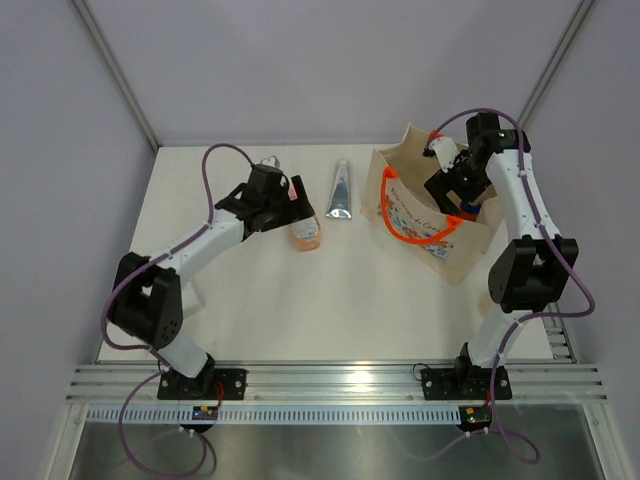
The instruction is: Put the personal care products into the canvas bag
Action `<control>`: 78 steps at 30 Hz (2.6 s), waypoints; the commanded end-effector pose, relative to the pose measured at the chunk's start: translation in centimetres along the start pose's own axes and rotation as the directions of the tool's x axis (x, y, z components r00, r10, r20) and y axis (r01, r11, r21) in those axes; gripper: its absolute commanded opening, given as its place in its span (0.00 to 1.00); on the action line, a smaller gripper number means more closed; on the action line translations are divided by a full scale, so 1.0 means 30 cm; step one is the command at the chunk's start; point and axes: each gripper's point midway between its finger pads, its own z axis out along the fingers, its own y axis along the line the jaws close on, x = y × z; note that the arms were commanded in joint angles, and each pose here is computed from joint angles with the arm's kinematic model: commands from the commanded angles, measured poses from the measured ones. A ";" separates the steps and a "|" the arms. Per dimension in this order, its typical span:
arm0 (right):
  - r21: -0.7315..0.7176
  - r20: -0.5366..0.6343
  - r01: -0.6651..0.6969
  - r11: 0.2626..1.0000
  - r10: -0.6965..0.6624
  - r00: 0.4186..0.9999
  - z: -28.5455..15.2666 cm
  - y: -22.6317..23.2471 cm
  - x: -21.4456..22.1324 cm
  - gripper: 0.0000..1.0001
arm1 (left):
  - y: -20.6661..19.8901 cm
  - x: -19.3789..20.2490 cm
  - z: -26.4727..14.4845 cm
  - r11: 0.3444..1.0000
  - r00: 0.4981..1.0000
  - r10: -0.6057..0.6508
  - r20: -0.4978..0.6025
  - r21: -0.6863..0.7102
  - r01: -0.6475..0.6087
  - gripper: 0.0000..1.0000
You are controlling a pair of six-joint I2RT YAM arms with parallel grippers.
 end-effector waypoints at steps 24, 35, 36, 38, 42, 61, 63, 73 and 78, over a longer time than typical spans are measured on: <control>-0.265 0.779 0.148 0.953 0.121 0.615 -0.524 0.473 -0.277 0.99 | 0.138 -0.171 0.399 0.909 0.980 0.183 -0.084 -0.364 -0.201 0.99; -0.215 0.819 0.193 0.957 0.069 0.570 -0.532 0.517 -0.257 1.00 | 0.149 -0.111 0.546 0.949 0.982 0.137 -0.131 -0.266 -0.168 0.83; -0.204 0.826 0.191 0.960 0.064 0.560 -0.542 0.518 -0.258 1.00 | 0.141 -0.103 0.554 0.954 0.981 0.135 -0.138 -0.248 -0.166 0.79; -0.175 0.850 0.208 0.962 0.042 0.525 -0.581 0.533 -0.256 1.00 | 0.130 -0.101 0.564 0.960 0.981 0.139 -0.132 -0.224 -0.166 0.63; -0.228 0.857 0.303 0.925 0.042 0.514 -0.619 0.606 -0.248 0.98 | 0.125 -0.085 0.541 0.974 0.981 0.130 -0.144 -0.168 -0.154 0.13; -0.504 0.485 -0.160 0.849 0.431 0.761 -0.163 0.997 -0.563 0.91 | -0.135 -0.032 -0.059 0.841 0.959 -0.271 -0.081 0.465 0.276 0.00; -0.573 0.391 -0.181 0.799 0.461 0.796 -0.092 1.057 -0.563 0.98 | -0.137 -0.012 -0.098 0.819 0.949 -0.301 -0.092 0.484 0.307 0.00; -0.634 0.264 -0.238 0.736 0.495 0.828 0.067 1.155 -0.578 0.99 | -0.180 -0.022 -0.163 0.789 0.953 -0.286 -0.102 0.538 0.295 0.00; -0.619 0.223 -0.264 0.739 0.488 0.844 0.143 1.181 -0.579 0.95 | -0.226 -0.021 -0.166 0.736 0.931 -0.331 -0.155 0.575 0.357 0.00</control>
